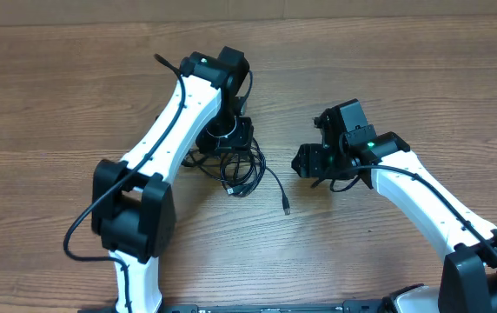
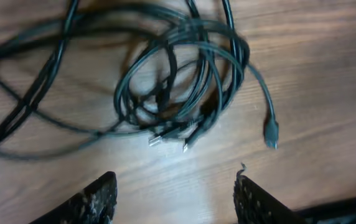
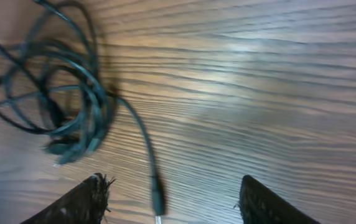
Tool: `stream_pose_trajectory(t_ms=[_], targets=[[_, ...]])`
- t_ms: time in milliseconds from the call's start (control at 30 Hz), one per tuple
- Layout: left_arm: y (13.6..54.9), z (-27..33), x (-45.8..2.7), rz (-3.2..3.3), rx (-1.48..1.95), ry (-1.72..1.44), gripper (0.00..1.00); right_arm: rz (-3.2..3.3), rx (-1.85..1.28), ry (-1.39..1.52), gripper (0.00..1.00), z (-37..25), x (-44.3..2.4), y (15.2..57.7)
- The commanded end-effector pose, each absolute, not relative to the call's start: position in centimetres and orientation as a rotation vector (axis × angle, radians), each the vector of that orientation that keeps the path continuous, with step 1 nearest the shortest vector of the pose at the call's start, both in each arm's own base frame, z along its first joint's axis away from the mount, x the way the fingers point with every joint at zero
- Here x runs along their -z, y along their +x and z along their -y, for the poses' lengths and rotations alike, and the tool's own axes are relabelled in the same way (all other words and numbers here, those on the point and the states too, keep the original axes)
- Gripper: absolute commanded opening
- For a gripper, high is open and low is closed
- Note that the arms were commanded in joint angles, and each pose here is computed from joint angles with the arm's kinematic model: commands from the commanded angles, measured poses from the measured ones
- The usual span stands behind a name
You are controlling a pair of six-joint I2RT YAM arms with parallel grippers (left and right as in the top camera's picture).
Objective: Untangle cables
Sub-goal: 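Lower the left gripper onto the cable bundle and grasp a loop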
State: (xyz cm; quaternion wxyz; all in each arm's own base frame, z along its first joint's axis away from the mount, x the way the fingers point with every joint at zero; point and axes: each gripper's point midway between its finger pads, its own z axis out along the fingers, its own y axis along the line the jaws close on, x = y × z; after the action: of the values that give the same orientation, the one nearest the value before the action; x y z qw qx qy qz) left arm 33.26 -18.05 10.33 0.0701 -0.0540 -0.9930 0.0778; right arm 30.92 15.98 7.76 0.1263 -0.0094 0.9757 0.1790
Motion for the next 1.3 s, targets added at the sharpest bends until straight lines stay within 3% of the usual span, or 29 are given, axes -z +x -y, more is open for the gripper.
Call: stream_pose_trajectory(t_ms=[0,467,967,1033,1100,1267], targets=[[34.2,18.1,-8.2,2.991,-0.191,-0.171,0.61,-2.853,-0.417,-0.007,0.66,-14.8,-7.2,30.9],[38.8,17.6,-4.2,3.127,-0.041,-0.192,0.56,-2.899,-0.399,-0.001,0.7,-14.4,-6.9,29.9],[36.4,17.9,-1.0,3.077,-0.002,-0.24,0.53,-2.912,-0.393,0.001,0.7,-14.3,-6.8,29.6],[35.9,17.7,-0.7,3.059,0.007,-0.238,0.38,-2.914,-0.393,0.001,0.7,-14.3,-6.8,29.6],[35.7,17.7,-0.8,3.051,0.006,-0.237,0.05,-2.914,-0.392,0.0,0.7,-14.3,-6.7,29.6],[36.0,19.5,-3.0,3.047,-0.144,-0.252,0.04,-2.911,-0.394,0.0,0.71,-14.3,-6.8,29.7]])
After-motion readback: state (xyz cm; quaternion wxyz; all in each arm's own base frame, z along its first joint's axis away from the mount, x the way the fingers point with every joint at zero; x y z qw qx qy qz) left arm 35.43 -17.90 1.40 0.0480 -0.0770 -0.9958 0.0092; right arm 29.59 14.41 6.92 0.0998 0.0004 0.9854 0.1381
